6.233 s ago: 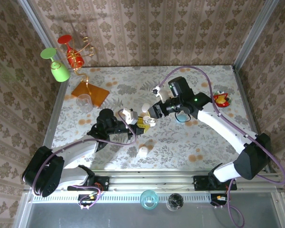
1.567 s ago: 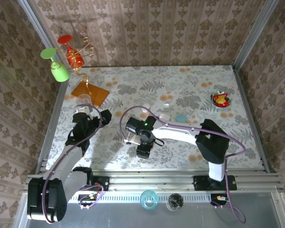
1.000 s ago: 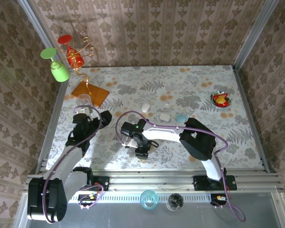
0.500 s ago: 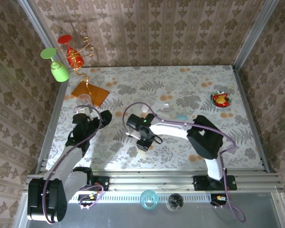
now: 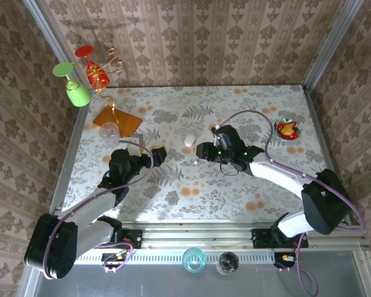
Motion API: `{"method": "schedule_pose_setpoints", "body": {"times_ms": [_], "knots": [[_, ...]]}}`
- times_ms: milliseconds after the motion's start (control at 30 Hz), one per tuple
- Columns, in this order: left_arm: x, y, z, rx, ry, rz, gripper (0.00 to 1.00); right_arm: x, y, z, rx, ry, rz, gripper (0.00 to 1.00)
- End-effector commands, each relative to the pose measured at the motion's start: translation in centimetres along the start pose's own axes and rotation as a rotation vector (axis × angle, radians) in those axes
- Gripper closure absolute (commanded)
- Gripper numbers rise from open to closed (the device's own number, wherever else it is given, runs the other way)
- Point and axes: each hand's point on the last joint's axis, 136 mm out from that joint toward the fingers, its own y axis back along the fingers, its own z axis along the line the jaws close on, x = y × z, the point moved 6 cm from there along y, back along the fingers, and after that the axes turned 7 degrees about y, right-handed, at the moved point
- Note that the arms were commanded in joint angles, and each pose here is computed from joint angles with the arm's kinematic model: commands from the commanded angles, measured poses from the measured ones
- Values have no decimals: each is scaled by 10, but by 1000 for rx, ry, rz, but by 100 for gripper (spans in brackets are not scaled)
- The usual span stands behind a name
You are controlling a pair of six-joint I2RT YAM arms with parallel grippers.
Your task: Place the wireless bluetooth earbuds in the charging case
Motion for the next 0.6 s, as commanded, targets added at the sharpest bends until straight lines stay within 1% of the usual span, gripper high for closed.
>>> {"method": "schedule_pose_setpoints", "body": {"times_ms": [0,100,200,333,433,567], "knots": [[-12,-6,-33,120,-184,-121,0,-32,24,9,-164,-274,-224,59],[-11,-12,-53,192,-224,-172,2,-36,36,-2,-212,-397,-297,60],[-8,-19,-72,270,-257,-195,5,-38,44,-8,-256,-477,-325,60],[-4,-32,-99,345,-307,-178,10,-41,51,-9,-327,-571,-354,62],[1,-41,-114,381,-346,-166,13,-42,54,-11,-353,-633,-371,62],[2,-55,-124,420,-340,-177,19,-43,58,-10,-373,-657,-386,62]]}}
